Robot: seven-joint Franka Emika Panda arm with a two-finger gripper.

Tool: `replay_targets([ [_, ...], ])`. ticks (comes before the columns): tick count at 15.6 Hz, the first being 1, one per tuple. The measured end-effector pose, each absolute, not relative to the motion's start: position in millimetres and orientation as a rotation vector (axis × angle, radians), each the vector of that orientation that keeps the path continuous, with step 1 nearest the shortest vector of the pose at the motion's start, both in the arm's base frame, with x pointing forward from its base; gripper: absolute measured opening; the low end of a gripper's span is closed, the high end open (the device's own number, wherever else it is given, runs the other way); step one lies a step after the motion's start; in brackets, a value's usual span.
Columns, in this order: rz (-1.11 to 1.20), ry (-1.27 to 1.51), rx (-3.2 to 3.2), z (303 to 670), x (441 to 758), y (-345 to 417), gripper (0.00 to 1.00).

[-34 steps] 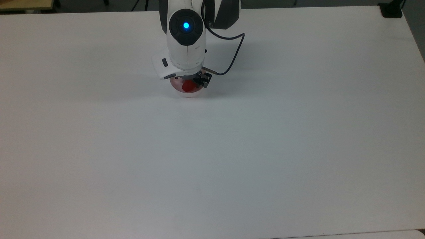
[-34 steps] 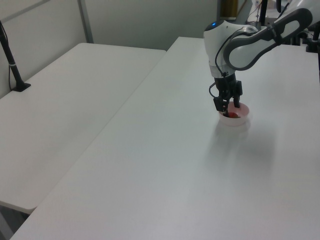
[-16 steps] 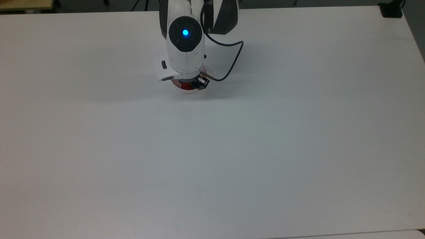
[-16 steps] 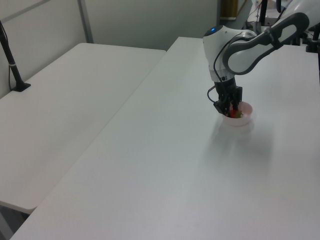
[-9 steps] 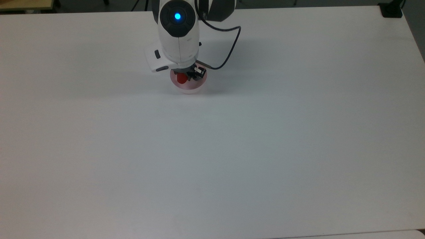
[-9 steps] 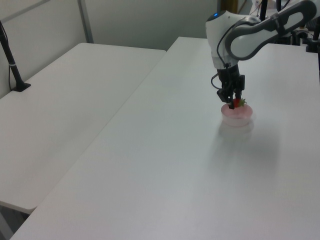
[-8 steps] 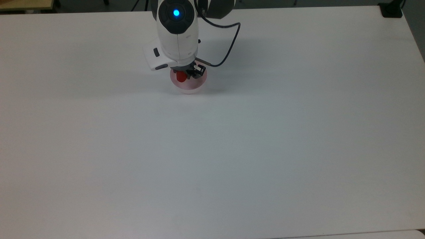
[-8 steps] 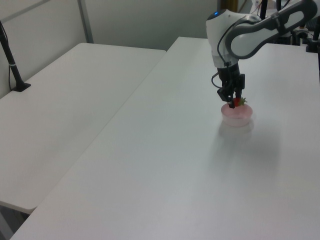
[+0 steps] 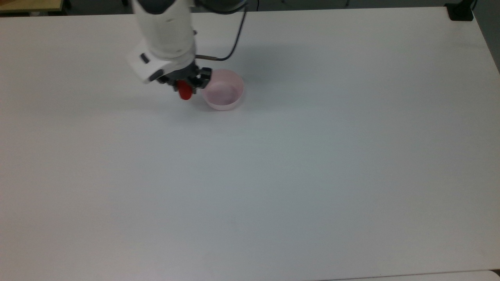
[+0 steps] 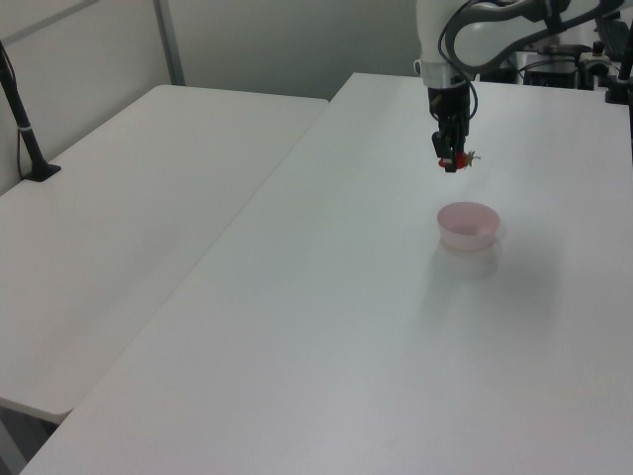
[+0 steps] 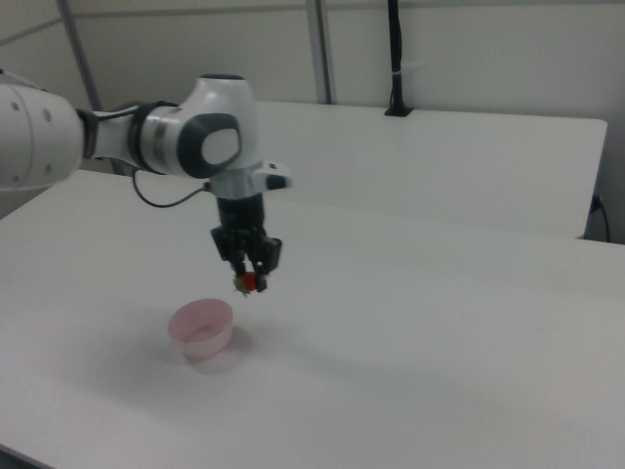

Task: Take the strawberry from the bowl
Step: 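Lift the strawberry out of the bowl and carry it beside the bowl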

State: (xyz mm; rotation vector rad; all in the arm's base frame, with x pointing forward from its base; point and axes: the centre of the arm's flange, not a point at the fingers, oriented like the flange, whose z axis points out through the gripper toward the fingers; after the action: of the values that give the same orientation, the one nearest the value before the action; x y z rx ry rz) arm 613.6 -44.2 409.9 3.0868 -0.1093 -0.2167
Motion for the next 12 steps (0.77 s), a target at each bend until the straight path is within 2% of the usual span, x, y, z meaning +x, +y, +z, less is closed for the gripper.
replay_targets([
  [8, -0.104, -0.111, 3.072, 337, 649, -143, 0.44],
  [12, -0.092, -0.115, 3.057, 324, 652, -154, 0.47],
])
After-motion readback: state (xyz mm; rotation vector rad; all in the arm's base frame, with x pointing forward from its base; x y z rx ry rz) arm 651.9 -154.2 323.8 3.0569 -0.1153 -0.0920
